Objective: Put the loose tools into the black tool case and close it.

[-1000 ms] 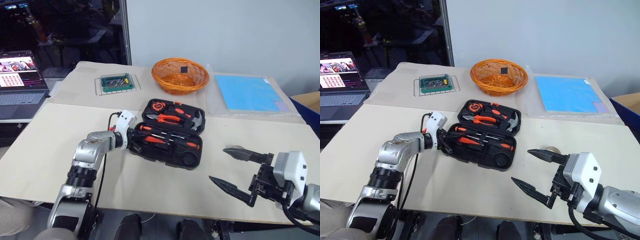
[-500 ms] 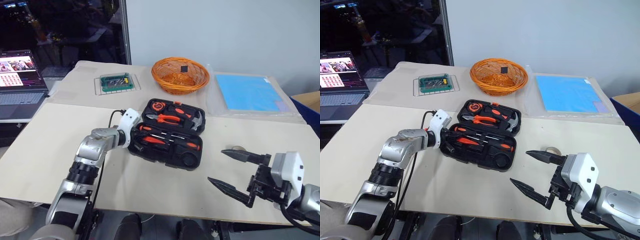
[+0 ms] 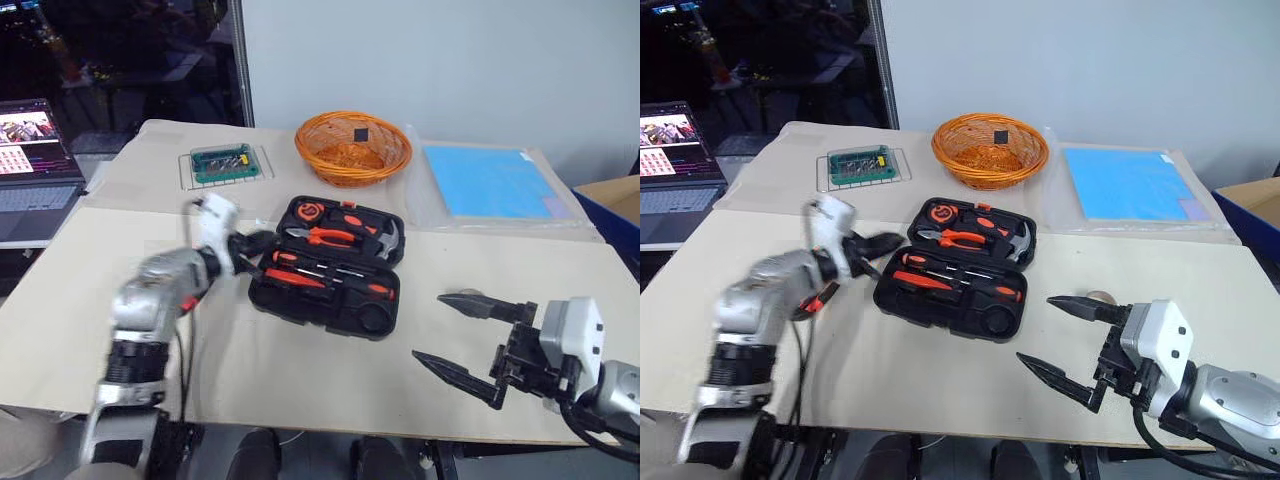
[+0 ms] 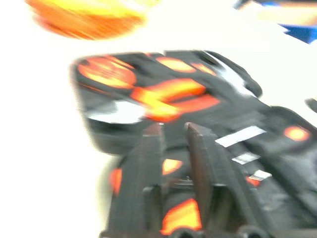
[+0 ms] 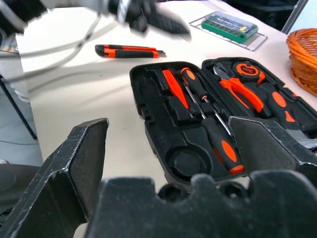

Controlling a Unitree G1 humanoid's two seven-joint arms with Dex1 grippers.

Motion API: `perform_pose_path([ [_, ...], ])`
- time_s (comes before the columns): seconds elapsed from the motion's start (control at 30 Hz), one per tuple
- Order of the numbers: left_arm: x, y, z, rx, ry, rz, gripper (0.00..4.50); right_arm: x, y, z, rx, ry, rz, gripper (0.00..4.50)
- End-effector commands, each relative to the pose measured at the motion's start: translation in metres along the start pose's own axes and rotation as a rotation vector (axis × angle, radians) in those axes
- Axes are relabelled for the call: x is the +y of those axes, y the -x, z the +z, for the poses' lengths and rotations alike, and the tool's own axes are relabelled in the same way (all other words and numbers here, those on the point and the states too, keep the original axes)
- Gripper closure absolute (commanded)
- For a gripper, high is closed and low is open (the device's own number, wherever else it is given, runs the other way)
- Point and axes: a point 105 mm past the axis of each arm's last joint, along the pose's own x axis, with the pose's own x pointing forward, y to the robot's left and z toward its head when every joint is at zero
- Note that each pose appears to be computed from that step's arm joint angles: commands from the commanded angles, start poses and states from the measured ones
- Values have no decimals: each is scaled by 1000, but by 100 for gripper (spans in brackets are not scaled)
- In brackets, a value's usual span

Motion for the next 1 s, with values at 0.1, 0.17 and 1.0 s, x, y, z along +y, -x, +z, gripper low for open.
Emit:
perform_pose_path([
  [0.1,28,46,-20,164,-34,97,161,-3,-4,8,-47,34,42,0],
  [0.17,29,58,-41,298,-33,85,91,-4,-5,9,-58,39,62,0],
  [1.0,-47,17,-2,157,-501,-717,273,-5,11,7,-25,55,-24,0],
])
